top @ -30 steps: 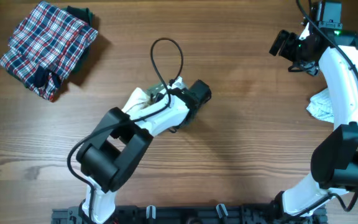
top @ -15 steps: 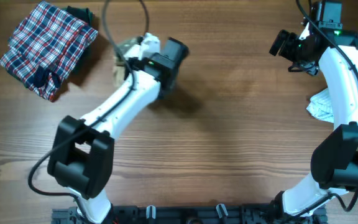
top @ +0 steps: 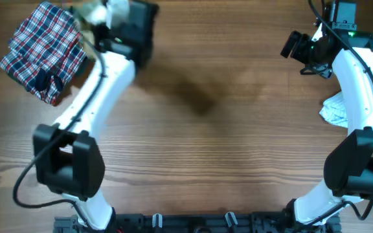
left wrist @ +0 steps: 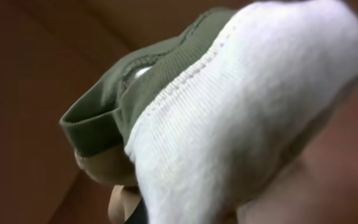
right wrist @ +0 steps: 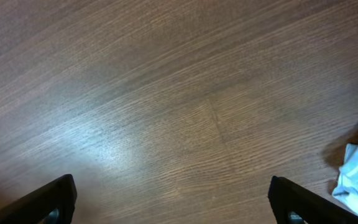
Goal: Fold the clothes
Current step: 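Lift the shirt bundle with the left gripper and carry it toward the plaid shirt, then lower the shirt bundle onto the plaid shirt with the left gripper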
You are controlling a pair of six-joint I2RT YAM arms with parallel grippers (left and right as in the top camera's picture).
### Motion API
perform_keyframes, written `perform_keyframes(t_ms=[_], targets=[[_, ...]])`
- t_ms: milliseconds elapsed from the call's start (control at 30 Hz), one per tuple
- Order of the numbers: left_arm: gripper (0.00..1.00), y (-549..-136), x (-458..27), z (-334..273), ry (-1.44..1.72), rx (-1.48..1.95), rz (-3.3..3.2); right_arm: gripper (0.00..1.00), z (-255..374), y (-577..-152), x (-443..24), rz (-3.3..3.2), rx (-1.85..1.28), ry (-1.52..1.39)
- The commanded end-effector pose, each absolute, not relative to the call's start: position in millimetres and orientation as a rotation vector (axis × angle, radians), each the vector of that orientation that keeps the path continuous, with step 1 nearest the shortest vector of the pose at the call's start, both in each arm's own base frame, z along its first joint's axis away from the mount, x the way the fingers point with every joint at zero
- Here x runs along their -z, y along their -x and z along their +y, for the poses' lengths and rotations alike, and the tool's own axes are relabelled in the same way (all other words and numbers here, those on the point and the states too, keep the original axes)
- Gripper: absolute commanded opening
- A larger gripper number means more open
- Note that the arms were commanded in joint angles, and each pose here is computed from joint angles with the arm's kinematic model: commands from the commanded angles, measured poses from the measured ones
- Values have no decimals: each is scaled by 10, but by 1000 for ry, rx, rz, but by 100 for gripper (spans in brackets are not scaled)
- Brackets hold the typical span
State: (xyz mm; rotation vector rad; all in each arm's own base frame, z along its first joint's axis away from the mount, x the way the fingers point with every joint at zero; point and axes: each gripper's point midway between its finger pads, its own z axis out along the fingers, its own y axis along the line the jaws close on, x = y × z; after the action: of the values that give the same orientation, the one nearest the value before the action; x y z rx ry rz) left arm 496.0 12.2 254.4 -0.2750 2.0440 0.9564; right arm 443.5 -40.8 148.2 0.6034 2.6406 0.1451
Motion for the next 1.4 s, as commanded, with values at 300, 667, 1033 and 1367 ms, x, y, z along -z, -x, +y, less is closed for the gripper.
perform_keyframes(t_ms=[300, 667, 1033, 1367], targets=[[4, -5298, -2500, 1684, 301, -1042, 2063, 100, -430, -4404, -1612, 2625, -127, -593], [4, -5624, -1315, 2079, 260, -1188, 2141, 100, -415, -4313, -1570, 2665, -125, -601], [4, -5591, -1495, 2220, 339, -1415, 1996, 100, -411, -4310, -1568, 2667, -125, -601], [4, -5273, -2253, 2663, 525, -1592, 1799, 100, -411, -4307, -1567, 2675, -118, -567]])
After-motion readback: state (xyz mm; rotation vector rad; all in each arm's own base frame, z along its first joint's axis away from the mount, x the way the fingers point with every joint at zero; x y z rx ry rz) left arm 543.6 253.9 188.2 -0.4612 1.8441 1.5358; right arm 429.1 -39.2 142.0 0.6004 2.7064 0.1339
